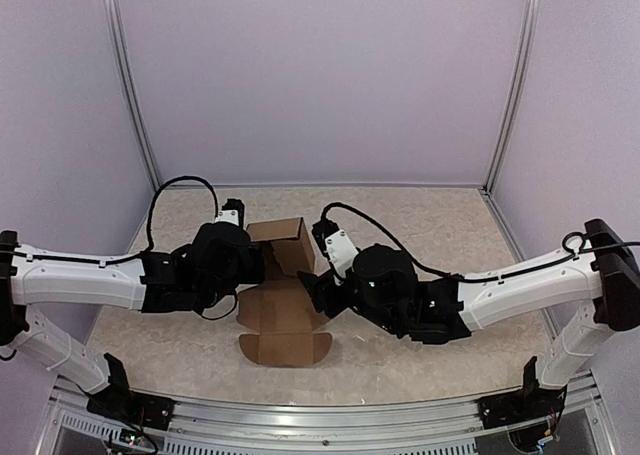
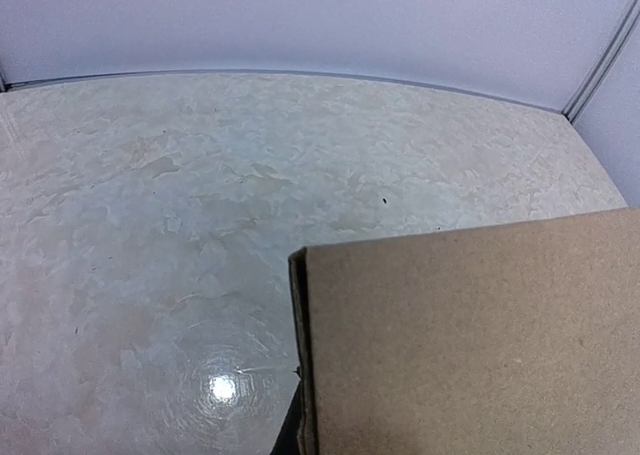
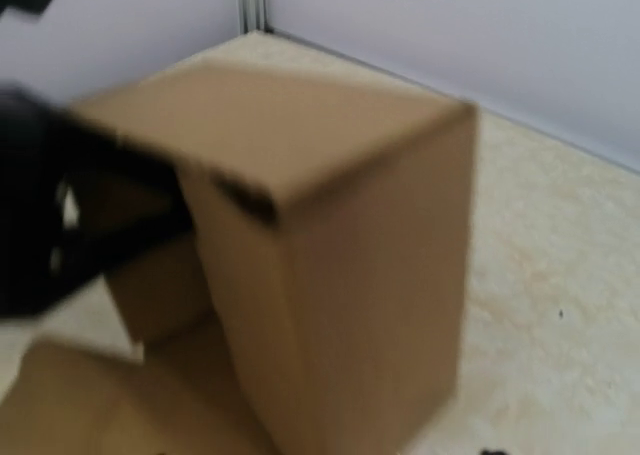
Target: Fold the paper box
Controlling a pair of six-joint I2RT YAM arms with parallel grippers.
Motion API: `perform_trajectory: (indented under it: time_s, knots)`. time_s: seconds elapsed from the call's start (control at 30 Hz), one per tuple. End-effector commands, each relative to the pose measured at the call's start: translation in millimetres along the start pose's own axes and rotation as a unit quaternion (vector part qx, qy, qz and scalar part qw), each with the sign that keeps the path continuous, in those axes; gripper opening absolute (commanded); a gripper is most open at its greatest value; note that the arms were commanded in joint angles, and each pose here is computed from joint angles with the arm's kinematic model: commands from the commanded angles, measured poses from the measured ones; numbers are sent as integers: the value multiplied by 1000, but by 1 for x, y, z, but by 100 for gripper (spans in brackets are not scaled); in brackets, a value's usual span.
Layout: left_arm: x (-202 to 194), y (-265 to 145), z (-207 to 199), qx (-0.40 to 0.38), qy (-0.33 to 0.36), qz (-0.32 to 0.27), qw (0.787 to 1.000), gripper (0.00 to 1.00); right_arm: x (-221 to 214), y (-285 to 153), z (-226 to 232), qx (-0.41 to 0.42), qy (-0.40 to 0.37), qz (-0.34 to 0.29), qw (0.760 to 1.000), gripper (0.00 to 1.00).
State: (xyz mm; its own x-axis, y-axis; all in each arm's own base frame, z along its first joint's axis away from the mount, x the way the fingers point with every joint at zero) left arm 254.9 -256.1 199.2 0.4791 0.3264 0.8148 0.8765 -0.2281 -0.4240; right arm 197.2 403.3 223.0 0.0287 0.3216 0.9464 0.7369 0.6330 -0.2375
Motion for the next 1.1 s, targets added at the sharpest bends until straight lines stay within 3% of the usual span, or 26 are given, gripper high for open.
perform_trajectory:
  time_s: [0.0,0.4,0.7,0.97,1.07]
  knots:
    - [4,7,-1,-21,22,0,1000,0,-10,-25,-3,30,-30,13,999,68]
    - [-22,30,-24,-99,150,37,983,0,-16,-83,-26,84,-105,25,991,75]
    - [-65,51,-53,-221,237,59,944,0,-23,-91,-43,109,-96,42,988,73]
    - [-89,58,-65,-299,234,61,923,0,-24,-72,-65,95,-47,52,993,54]
    - [-96,65,-67,-296,237,66,923,1,-22,-59,-72,84,-26,56,995,37]
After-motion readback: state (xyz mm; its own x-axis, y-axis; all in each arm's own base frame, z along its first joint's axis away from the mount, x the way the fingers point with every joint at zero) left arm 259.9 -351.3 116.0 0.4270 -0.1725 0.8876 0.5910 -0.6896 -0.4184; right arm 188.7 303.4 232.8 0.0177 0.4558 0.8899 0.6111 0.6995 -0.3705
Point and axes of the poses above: each gripper's point midway between its finger pads, its own y axis out along the fingers, its own z axis along the line the jaws close on, x = y × z, the point moved 4 cm from there along -y, back along the fingers, and after that the axes turned 13 degrees about -y, right-handed, at the moved point
